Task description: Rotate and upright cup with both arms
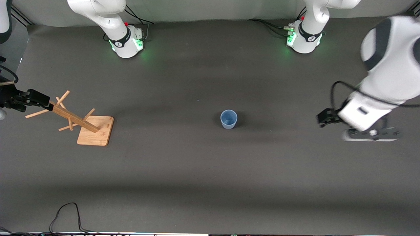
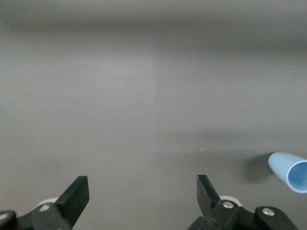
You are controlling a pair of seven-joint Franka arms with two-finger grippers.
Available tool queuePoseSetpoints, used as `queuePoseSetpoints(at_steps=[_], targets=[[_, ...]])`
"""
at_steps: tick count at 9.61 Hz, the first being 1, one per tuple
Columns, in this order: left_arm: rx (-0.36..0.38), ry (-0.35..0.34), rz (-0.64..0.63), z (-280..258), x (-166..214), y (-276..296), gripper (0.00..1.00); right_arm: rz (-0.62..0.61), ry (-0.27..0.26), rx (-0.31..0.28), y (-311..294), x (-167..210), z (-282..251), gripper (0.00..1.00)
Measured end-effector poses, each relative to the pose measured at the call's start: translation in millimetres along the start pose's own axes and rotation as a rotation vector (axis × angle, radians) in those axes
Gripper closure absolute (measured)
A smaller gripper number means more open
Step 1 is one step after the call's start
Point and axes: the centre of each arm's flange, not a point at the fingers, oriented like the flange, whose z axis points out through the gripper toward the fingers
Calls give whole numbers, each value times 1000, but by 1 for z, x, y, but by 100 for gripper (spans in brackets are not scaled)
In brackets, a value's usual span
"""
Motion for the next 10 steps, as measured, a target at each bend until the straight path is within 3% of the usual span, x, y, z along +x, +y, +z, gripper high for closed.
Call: queuePoseSetpoints(at_steps=[2, 6, 10], targets=[[1, -8, -8, -12, -15, -32, 0, 0, 0, 0, 0, 0, 0, 0], [1, -75, -19, 22, -23, -98, 0, 0, 0, 0, 0, 0, 0, 0], [-12, -36, -39, 16, -69, -123, 0, 0, 0, 0, 0, 0, 0, 0]])
